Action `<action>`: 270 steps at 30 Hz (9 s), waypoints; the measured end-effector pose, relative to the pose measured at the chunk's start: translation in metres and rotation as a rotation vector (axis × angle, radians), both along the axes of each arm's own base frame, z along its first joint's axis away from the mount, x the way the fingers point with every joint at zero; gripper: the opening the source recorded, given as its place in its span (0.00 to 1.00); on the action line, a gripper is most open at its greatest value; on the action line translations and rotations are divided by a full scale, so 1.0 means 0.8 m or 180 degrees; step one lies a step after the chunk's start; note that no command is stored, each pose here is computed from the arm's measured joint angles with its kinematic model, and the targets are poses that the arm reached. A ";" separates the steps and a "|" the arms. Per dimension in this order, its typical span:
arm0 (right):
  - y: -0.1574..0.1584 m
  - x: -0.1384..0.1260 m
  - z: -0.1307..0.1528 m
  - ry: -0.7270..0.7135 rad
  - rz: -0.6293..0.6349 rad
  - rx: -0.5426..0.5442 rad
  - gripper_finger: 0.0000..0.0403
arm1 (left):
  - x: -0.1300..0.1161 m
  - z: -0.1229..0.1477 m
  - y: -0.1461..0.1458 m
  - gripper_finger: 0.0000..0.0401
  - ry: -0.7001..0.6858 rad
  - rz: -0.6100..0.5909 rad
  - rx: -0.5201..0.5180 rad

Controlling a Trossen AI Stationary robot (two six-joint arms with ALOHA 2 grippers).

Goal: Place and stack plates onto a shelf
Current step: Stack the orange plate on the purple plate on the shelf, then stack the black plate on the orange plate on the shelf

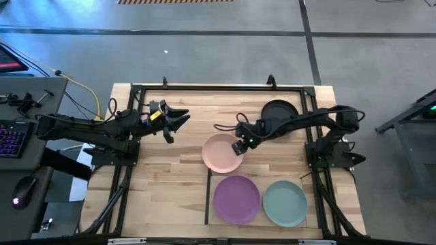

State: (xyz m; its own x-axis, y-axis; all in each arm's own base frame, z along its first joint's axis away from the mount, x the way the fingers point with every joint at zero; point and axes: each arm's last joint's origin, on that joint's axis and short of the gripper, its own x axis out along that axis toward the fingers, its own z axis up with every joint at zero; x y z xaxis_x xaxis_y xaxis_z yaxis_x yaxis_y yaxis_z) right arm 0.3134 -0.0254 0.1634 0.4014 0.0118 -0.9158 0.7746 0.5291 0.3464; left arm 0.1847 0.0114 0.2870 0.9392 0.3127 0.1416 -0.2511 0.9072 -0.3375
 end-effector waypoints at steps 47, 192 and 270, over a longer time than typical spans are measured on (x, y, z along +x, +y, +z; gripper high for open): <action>-0.041 -0.172 0.096 -0.0671 0.0005 -0.0598 0.00 | 0.000 -0.001 0.001 0.32 0.0097 0.0096 0.0147; 0.038 -0.163 0.100 -0.2691 0.0485 -0.1711 0.52 | 0.000 -0.006 0.001 0.32 0.0202 0.0094 0.0116; -0.019 -0.265 -0.058 -0.0724 -0.4413 -0.0376 0.03 | 0.001 -0.007 0.000 0.32 0.0233 0.0061 0.0126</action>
